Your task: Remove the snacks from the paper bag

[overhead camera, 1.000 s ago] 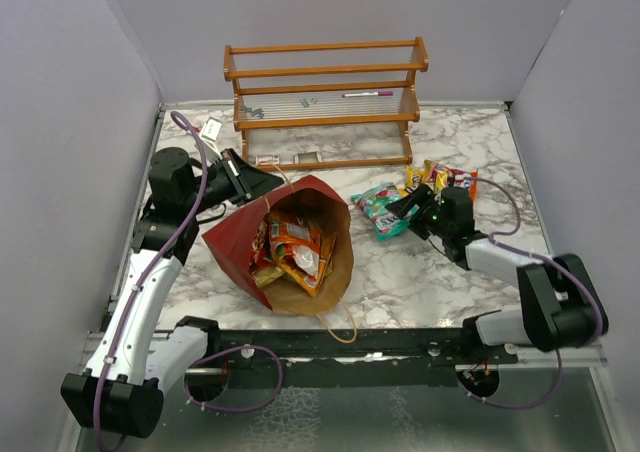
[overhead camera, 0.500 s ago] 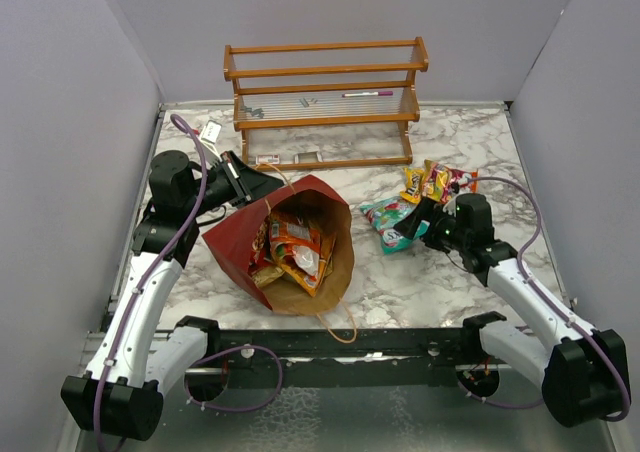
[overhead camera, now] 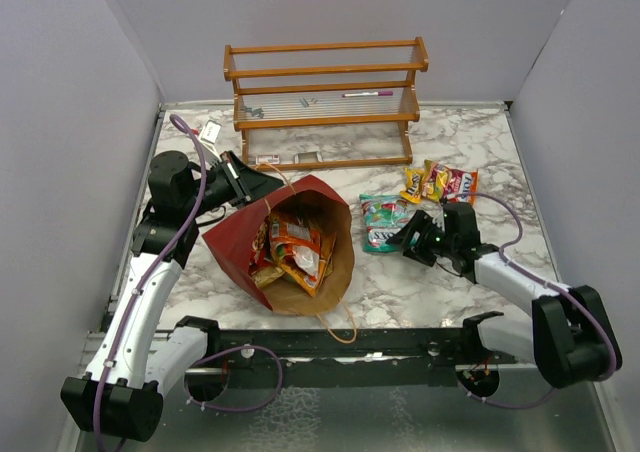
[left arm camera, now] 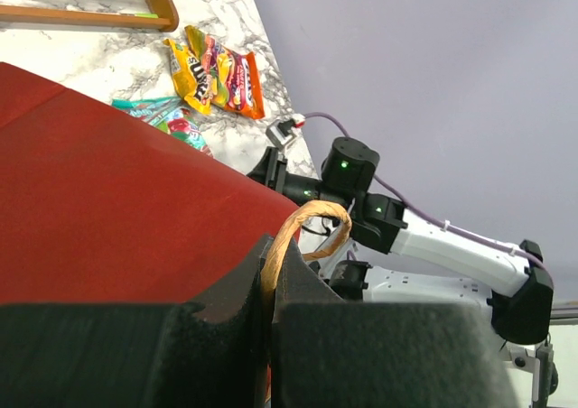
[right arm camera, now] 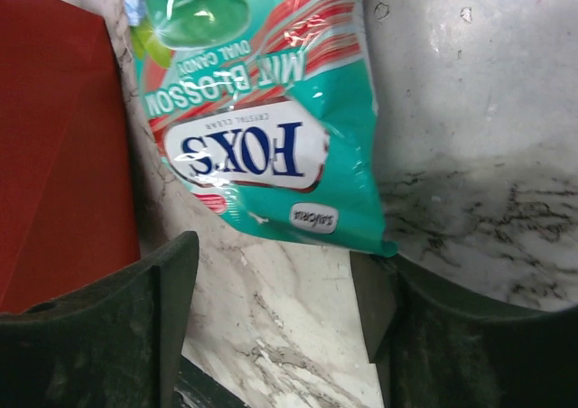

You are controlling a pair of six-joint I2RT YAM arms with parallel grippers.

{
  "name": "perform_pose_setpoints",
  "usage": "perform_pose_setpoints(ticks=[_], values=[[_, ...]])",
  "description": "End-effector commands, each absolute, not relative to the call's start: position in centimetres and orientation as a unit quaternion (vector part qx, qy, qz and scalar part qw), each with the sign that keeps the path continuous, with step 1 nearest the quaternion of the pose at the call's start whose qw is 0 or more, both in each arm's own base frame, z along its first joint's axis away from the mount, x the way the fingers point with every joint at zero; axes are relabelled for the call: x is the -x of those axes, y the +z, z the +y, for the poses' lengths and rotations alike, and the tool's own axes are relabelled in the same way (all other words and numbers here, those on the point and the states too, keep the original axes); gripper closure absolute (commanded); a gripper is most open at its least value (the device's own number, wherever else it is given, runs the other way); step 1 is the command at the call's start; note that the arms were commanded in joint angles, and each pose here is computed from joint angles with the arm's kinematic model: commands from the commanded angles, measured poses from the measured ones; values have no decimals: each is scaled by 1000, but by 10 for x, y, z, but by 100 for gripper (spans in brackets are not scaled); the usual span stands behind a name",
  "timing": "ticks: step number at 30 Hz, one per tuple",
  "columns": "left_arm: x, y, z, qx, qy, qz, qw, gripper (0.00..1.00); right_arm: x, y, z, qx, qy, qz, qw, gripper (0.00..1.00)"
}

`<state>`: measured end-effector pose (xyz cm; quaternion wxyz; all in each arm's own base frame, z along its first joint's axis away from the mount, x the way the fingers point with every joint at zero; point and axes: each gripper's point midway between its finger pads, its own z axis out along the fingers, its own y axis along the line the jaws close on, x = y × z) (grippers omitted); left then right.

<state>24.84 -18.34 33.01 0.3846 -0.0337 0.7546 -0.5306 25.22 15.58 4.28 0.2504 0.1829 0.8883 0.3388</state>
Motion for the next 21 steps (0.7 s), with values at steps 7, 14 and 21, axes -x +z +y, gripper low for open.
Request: perform_pose_setpoints(ticks=[7, 14, 21], values=[[-248, 337, -182, 26, -530, 748, 398, 100, -345, 60, 178, -215, 385, 844, 303, 70], [-247, 337, -181, 25, -524, 752, 399, 100, -361, 46, 165, -207, 325, 867, 316, 52], [-247, 335, -182, 24, -525, 752, 398, 100, -313, 71, 138, -146, 270, 885, 349, 19]])
